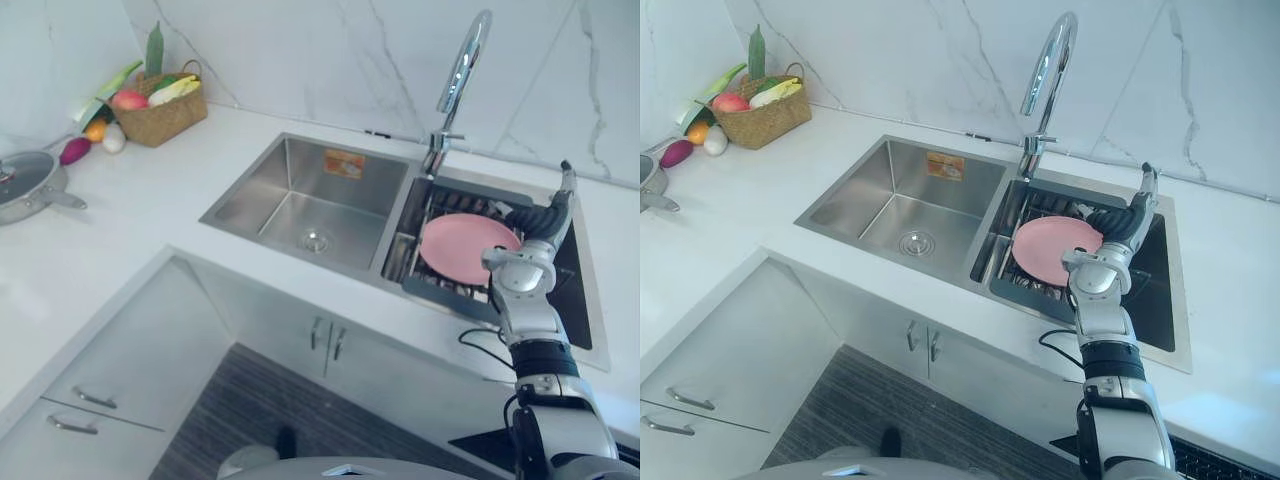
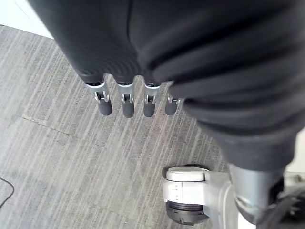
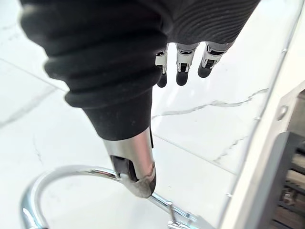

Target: Walk over to the sink, pick up the cup, carry it to the dishwasher, place the cup inside the dishwasher, then close the dishwasher door

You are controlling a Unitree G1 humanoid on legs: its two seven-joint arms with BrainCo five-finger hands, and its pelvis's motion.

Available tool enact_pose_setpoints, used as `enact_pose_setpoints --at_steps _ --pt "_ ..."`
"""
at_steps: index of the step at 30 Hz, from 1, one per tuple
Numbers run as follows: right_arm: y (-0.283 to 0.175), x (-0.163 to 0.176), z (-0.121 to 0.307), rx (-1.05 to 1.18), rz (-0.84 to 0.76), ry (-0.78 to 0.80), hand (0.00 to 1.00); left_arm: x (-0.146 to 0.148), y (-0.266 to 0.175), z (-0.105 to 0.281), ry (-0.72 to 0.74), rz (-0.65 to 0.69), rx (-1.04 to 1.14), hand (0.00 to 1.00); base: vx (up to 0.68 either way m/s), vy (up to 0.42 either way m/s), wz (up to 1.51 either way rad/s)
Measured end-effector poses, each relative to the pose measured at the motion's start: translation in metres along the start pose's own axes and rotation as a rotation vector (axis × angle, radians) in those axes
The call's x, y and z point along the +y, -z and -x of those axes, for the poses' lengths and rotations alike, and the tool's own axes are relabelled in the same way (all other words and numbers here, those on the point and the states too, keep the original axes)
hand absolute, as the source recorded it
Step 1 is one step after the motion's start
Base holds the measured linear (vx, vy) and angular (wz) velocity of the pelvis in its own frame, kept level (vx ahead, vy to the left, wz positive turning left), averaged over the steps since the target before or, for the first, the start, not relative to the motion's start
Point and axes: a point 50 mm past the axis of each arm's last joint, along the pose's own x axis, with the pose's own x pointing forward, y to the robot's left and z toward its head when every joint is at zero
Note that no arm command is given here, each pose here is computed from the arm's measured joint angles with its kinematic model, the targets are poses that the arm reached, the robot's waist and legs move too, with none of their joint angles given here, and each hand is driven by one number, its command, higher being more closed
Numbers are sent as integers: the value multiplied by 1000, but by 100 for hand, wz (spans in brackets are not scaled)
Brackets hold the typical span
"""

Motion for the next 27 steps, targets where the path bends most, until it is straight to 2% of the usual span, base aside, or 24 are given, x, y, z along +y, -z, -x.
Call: enact_pose_setpoints --at_steps 6,11,18,22,27 --pt "-11 -10 2 -33 -152 6 0 -3 4 0 -15 7 24 0 33 -63 -15" --pt "-25 -4 12 -36 -386 -115 0 -6 10 0 -22 20 41 0 -47 -3 -19" --pt "-11 7 34 98 -618 -254 0 -7 15 0 -34 53 57 0 -50 23 -9" --pt "4 13 48 211 -660 -333 0 -9 16 0 -32 79 59 0 -4 22 -14" --pt "16 16 61 277 -623 -435 0 -10 20 -1 -30 110 73 0 47 0 -6"
